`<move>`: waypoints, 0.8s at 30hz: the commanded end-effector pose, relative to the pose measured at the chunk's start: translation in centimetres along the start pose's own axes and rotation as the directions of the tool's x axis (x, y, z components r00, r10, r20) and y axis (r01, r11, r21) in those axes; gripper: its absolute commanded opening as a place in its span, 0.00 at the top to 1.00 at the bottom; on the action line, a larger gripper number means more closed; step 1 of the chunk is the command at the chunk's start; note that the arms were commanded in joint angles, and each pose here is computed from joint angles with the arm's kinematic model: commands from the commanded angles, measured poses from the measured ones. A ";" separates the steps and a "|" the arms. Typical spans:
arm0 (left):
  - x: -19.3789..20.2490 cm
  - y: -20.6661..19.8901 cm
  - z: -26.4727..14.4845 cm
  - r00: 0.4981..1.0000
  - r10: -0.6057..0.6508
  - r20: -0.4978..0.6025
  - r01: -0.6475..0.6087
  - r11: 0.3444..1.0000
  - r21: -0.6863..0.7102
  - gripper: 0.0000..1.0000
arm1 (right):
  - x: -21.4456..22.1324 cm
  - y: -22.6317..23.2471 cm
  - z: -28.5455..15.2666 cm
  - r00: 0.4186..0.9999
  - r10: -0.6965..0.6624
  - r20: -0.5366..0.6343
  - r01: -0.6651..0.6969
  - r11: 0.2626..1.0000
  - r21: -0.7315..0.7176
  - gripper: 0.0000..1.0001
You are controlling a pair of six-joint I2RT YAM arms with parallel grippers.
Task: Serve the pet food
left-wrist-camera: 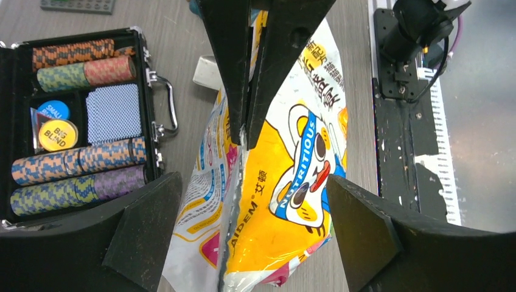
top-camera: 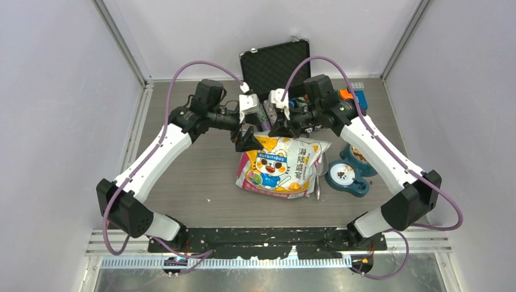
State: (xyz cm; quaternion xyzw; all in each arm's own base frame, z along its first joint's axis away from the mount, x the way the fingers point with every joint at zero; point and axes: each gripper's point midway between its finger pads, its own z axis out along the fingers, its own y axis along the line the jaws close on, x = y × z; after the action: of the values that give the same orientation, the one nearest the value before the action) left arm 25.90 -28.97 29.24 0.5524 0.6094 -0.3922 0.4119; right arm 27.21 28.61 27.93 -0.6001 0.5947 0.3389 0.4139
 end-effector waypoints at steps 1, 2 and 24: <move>-1.0 -0.3 -0.1 0.998 0.058 -0.014 -0.057 0.998 0.020 0.10 | -2.2 0.9 -0.6 0.999 -0.043 0.018 0.044 0.998 -0.041 0.95; -0.8 -0.2 0.1 0.998 0.057 -0.028 -0.056 0.998 0.020 0.12 | -2.4 1.2 -0.7 0.998 -0.050 0.027 0.051 0.997 -0.051 0.95; 0.4 0.7 0.5 0.993 0.038 -0.112 -0.037 0.999 0.008 1.00 | -1.6 3.4 -2.4 0.980 -0.196 0.035 0.197 0.980 -0.023 0.49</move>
State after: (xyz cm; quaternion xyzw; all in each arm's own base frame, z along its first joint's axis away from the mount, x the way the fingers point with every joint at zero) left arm 26.68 -29.52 26.66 0.5816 0.6343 -0.3641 0.3562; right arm 24.82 27.67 29.04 -0.6269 0.5630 0.3302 0.4254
